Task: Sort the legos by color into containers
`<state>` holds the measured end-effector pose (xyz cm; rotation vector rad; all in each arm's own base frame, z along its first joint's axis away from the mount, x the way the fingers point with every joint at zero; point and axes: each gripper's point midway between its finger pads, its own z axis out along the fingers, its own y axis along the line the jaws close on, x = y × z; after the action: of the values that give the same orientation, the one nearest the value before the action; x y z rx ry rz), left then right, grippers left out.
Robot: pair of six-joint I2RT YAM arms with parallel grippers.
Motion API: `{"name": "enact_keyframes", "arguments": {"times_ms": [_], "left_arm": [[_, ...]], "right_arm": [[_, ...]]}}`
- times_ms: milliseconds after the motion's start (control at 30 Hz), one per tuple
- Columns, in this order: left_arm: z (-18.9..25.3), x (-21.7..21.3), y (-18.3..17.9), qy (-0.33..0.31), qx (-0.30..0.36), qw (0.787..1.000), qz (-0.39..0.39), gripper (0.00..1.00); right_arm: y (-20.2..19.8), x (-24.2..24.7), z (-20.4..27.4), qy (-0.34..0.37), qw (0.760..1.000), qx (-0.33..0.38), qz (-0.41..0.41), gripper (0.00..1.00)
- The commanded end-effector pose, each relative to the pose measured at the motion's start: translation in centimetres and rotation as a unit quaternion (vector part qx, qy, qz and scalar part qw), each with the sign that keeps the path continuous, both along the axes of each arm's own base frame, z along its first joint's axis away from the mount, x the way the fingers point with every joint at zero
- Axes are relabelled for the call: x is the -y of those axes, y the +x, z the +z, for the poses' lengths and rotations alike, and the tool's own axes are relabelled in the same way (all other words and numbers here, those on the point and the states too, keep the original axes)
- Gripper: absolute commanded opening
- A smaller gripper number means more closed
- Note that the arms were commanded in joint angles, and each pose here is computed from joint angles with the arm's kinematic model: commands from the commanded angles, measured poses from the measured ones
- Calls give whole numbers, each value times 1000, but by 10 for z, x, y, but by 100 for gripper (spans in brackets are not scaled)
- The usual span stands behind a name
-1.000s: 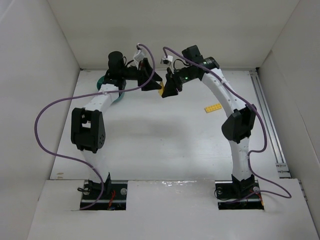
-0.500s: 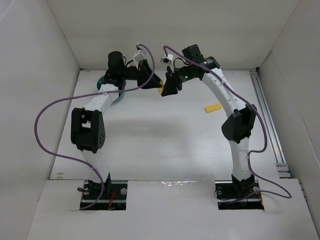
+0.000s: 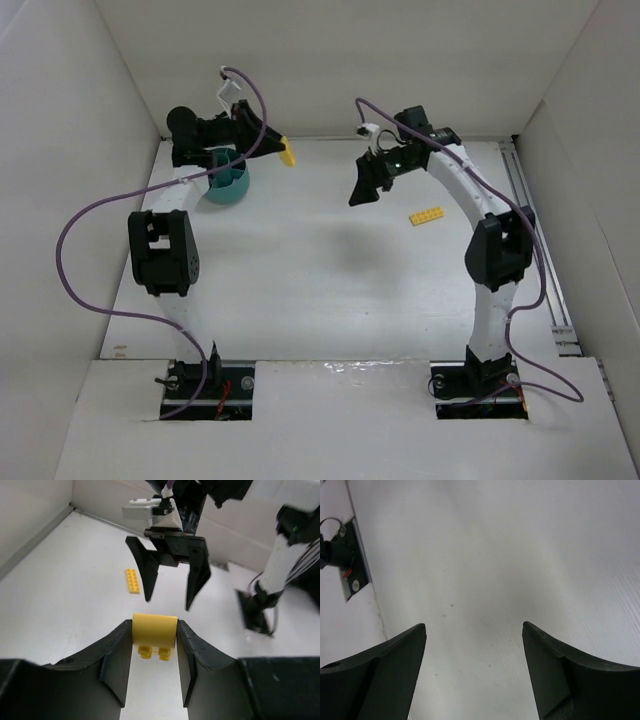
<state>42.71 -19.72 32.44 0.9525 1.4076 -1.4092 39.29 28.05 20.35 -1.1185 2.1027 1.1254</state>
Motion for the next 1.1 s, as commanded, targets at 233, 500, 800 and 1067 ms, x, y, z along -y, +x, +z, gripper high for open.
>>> {"name": "enact_keyframes", "arguments": {"times_ms": [233,500,800,1067], "left_arm": [[-45,-101,36,82,27,995,42,0],[-32,-116,38,79,-4,995,57,0],[84,-63,4,12,-111,994,15,0],[93,-72,36,5,-163,950,268,0]], "right_arm": [[52,117,-9,-45,979,18,-200,80],[51,136,-20,-76,971,19,-226,80],[54,120,-26,-98,971,27,-217,78],[52,107,-29,-124,969,35,-212,77]]}}
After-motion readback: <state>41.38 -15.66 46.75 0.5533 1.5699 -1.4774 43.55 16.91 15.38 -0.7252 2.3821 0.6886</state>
